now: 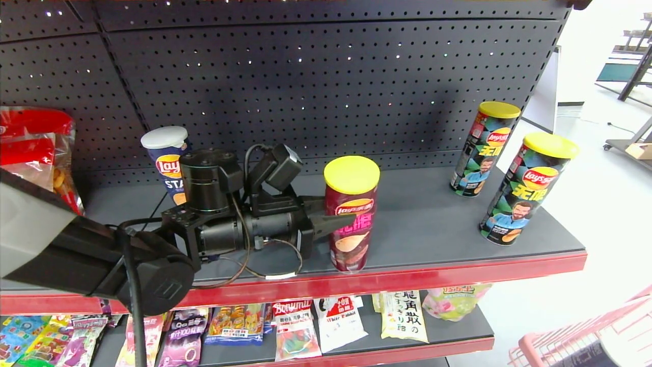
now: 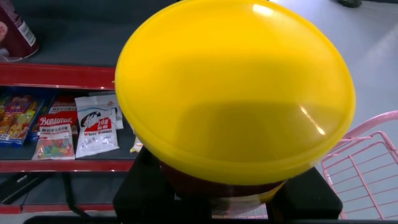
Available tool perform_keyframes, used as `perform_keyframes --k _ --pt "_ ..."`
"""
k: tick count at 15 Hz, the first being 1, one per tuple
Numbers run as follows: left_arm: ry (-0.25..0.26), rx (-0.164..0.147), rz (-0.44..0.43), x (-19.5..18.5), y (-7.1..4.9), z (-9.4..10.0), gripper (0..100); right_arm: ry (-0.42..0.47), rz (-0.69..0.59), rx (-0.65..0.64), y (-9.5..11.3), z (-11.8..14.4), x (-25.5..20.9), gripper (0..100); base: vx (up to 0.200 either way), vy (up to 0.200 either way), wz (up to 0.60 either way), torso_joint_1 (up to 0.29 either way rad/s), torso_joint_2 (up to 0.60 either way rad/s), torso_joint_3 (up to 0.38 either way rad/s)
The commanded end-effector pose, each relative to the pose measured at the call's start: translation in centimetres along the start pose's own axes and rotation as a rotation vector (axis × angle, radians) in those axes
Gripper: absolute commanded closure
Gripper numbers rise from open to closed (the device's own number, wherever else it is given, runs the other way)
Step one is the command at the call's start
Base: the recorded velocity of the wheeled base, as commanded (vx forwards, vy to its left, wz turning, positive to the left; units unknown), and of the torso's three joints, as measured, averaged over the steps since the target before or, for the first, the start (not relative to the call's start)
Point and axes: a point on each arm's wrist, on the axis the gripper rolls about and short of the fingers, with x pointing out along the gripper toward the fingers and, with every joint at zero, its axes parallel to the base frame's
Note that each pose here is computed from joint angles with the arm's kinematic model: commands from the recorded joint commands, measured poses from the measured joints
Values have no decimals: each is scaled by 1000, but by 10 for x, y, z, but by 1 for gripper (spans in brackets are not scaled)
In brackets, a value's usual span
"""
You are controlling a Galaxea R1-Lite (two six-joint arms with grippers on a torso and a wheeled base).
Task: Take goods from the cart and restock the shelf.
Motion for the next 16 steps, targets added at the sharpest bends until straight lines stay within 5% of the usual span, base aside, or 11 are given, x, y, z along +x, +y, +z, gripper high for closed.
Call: perform_keyframes --k 1,2,3,9,16 --pt "6 -6 3 4 3 -3 100 -3 0 0 0 0 0 100 0 0 0 0 0 0" --pt "2 -3 3 5 4 -2 100 -3 0 0 0 0 0 100 0 0 0 0 0 0" --pt "-5 -1 8 7 5 0 0 -3 0 0 0 0 0 100 0 0 0 0 0 0" --pt "2 -2 21 2 5 -3 0 -4 0 0 0 0 0 100 0 0 0 0 0 0" --pt "-5 -15 149 -62 2 -15 0 19 14 -4 1 -4 2 100 0 0 0 0 0 0"
